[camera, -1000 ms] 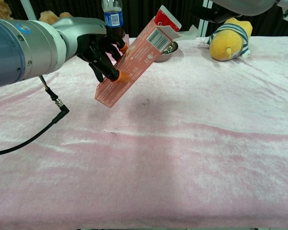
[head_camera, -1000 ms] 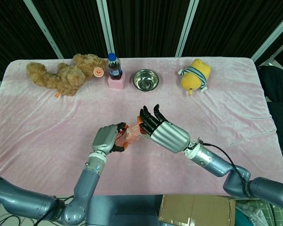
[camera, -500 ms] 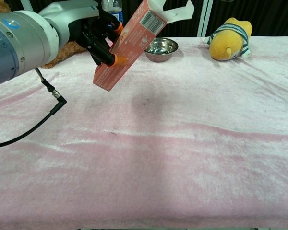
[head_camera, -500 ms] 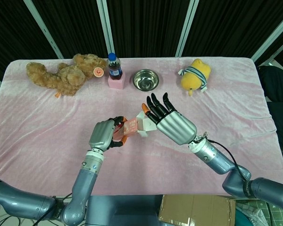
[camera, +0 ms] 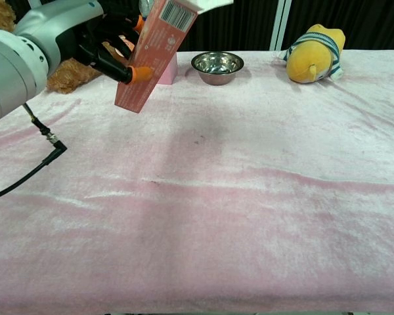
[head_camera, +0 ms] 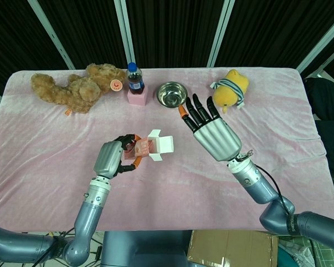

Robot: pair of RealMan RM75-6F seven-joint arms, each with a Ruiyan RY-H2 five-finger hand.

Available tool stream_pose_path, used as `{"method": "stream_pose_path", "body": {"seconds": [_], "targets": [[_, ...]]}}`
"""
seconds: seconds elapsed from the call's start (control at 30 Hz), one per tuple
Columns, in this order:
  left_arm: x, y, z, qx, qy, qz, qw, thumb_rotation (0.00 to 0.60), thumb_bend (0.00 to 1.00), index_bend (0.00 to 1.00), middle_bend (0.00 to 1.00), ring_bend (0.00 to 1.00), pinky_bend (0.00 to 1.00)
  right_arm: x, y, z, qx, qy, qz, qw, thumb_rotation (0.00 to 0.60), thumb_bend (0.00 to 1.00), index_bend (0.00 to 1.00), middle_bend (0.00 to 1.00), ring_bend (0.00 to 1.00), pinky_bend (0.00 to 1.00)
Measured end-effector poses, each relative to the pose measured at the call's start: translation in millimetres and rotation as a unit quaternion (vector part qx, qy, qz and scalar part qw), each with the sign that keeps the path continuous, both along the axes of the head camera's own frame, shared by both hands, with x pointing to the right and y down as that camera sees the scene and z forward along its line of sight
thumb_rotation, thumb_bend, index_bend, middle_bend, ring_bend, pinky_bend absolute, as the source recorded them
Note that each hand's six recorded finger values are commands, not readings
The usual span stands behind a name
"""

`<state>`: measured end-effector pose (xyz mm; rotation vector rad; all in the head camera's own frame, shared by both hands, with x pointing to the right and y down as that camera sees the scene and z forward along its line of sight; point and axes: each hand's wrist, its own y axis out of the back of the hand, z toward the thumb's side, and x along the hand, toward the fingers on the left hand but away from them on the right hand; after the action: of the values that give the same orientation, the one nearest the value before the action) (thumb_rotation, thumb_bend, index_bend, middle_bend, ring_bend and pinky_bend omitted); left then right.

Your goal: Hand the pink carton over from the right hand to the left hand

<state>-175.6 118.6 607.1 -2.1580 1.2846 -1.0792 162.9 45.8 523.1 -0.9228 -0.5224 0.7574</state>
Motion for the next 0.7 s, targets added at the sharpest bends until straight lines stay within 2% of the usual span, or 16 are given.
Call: {"method": "stream_pose_path", "body": {"seconds": [0.17, 0.27, 0.47, 0.6, 0.7], "targets": [[-11.2, 0.2, 5.2, 0.000, -0.052, 0.026, 0.9983, 0.600, 0.36, 0.40, 0.37, 0.32, 0.44, 8.0, 0.8, 4.3, -0.019, -0.001, 0.021, 0.9996, 0.600, 0.35, 0.15, 0.16, 0.12, 0.28], [-25.2, 1.7, 10.1, 0.001, -0.102, 0.049, 0.9936, 0.600, 0.36, 0.40, 0.37, 0.32, 0.44, 17.5, 2.0, 8.0, -0.032, 0.000, 0.036, 0.9989, 0.600, 0.35, 0.15, 0.16, 0.12, 0.28], [-58.7, 10.6, 24.2, -0.006, -0.197, 0.087, 0.9764, 0.600, 0.36, 0.40, 0.37, 0.32, 0.43, 42.9, 6.6, 16.9, -0.059, 0.002, 0.067, 0.9960, 0.600, 0.35, 0.15, 0.16, 0.12, 0.28], [-84.2, 23.0, 37.9, -0.022, -0.261, 0.112, 0.9585, 0.600, 0.35, 0.40, 0.37, 0.32, 0.42, 56.9, 10.0, 21.9, -0.071, 0.009, 0.077, 0.9945, 0.600, 0.35, 0.15, 0.16, 0.12, 0.27], [-99.7, 30.9, 46.6, -0.037, -0.284, 0.114, 0.9514, 0.600, 0.31, 0.38, 0.35, 0.31, 0.41, 65.2, 13.4, 25.8, -0.081, 0.013, 0.082, 0.9932, 0.600, 0.35, 0.15, 0.16, 0.12, 0.27]]}}
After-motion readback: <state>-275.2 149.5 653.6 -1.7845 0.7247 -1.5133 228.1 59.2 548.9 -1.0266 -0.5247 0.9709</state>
